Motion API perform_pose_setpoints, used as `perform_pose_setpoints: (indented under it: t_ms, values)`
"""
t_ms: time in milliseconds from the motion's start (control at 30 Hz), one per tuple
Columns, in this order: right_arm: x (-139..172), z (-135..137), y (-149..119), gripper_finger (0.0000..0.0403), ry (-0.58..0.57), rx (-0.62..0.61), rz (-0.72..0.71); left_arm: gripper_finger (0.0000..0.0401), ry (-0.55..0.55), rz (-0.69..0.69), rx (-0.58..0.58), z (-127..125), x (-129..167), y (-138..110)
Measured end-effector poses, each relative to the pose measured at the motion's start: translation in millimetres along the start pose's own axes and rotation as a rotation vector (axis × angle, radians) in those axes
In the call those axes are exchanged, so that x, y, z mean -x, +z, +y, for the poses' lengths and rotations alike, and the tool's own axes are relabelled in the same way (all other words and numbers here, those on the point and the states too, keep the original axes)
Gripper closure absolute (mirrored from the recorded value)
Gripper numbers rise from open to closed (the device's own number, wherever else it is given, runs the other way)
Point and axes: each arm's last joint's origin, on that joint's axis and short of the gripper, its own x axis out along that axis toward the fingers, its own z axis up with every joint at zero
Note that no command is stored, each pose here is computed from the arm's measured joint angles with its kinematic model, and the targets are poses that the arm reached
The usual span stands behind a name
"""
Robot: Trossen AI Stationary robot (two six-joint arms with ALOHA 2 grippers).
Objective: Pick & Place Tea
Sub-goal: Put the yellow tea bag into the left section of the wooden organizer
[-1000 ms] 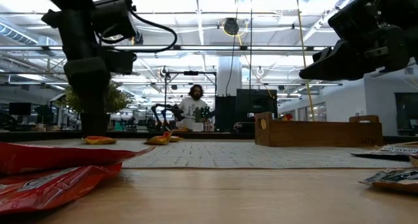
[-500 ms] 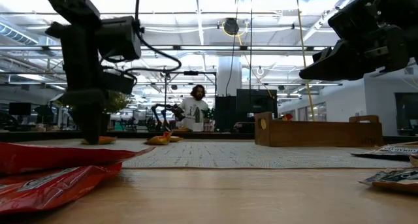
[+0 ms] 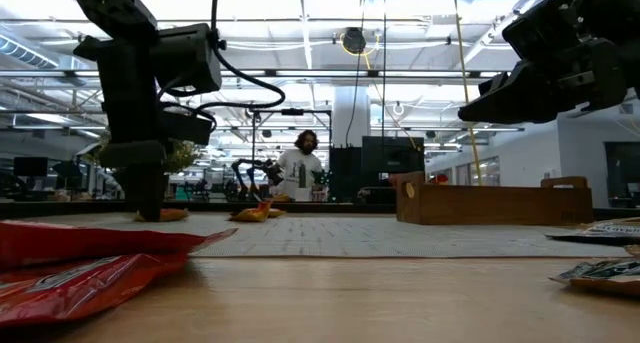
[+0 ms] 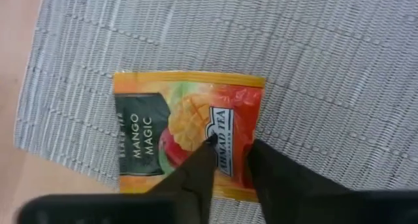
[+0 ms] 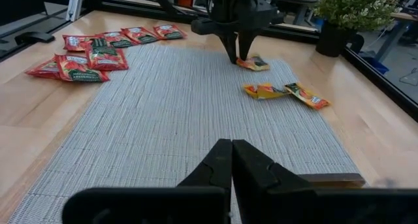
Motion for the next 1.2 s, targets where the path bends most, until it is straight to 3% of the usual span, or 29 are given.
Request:
perform_pose_setpoints:
  t_ms: [133,300,433,567,800,967,1200]
  values:
    - [0,0,0,0.0403,0.000,0.000,0.000,0.0385,0.009,0.004,-0.003,0,0,-1]
    - [0,0,0,0.0403,0.000,0.000,0.000,0.0384,0.045,-0.012,-0.075,-6,5,1]
    - [0,0,1,0.0403,-0.001,-0.002,-0.006,0.0392,0.159,-0.035,-0.203,-17,26,12]
    - [-1,-1,8,0.0403,-0.033,-0.061,-0.084,0.0393,0.282,-0.219,-0.331,-36,59,38]
    - [-4,-13,11,0.0398,-0.244,-0.157,-0.127,0.0393,0.510,-0.638,-0.575,-72,109,76]
    - [-4,-26,17,0.0345,-0.261,-0.252,-0.209,0.0393,0.638,-0.784,-0.743,-92,112,96]
    - [-4,-39,26,0.0247,-0.240,-0.393,-0.315,0.0393,0.766,-0.703,-0.895,-103,80,126]
